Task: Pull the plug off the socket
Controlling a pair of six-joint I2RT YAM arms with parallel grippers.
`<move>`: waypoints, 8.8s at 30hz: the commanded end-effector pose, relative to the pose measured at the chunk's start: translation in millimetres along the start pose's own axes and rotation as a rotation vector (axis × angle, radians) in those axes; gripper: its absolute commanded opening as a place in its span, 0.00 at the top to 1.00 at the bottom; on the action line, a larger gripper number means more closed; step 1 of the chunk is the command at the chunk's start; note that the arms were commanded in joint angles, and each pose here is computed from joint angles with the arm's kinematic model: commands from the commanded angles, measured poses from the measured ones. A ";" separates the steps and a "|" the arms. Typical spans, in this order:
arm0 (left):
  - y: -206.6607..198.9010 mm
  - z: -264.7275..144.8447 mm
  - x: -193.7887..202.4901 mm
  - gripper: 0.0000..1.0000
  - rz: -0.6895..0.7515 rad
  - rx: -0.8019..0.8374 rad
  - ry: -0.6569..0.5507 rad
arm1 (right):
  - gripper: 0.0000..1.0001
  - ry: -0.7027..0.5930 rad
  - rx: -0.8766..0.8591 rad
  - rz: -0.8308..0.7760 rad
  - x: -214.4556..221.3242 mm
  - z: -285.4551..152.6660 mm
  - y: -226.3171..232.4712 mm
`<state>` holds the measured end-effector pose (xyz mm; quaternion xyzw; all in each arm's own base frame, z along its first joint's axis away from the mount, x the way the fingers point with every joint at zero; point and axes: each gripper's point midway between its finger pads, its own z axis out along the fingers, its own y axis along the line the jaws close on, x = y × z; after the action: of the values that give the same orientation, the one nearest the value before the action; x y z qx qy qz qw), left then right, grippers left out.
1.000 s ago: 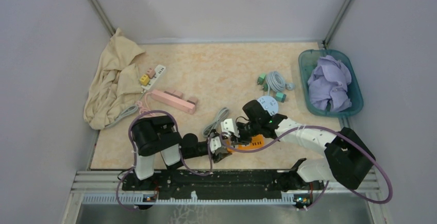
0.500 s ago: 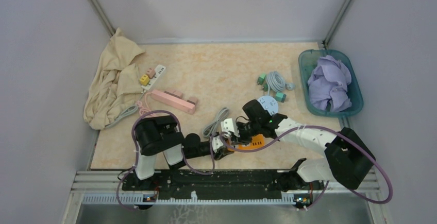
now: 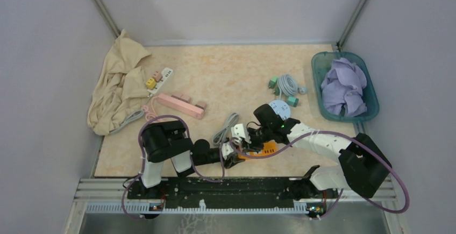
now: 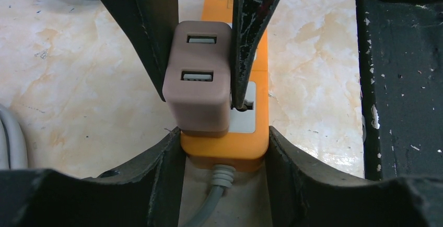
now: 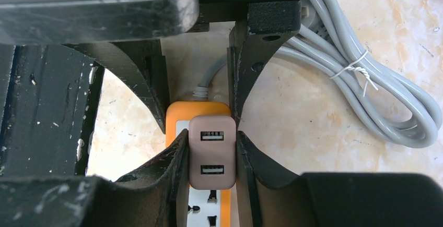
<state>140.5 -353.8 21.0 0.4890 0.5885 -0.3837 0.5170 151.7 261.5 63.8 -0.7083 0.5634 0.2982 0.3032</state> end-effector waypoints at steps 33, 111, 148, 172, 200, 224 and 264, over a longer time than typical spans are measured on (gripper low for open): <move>4.7 6.7 -14.2 1.00 -0.080 0.020 -0.041 | 1.00 -0.169 0.039 -0.065 -35.8 -58.6 -15.9; 6.8 19.8 -57.9 0.25 -0.193 0.034 0.007 | 0.35 -0.201 0.866 0.551 57.7 -222.9 -140.0; 30.5 26.6 -45.9 0.00 -0.278 -0.237 0.588 | 0.32 -0.270 0.763 0.406 19.7 -219.1 -120.3; 10.8 44.4 -19.4 0.20 -0.231 -0.179 0.727 | 0.32 -0.257 0.769 0.432 26.4 -218.0 -123.0; 182.7 26.7 -59.5 0.99 -0.458 -0.664 0.450 | 0.31 -0.253 0.791 0.425 24.5 -222.5 -124.1; 310.3 172.7 -79.9 0.75 -0.890 -0.833 0.157 | 0.31 -0.245 0.841 0.407 22.1 -230.9 -125.2; 185.7 -59.8 -174.7 0.00 -0.540 -0.679 -0.162 | 0.31 -0.291 0.772 0.357 9.9 -222.3 -114.7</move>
<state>324.7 -311.0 214.0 0.0919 0.7583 -0.3265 0.5568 283.2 99.7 189.1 -0.3639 0.7297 0.2081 0.5402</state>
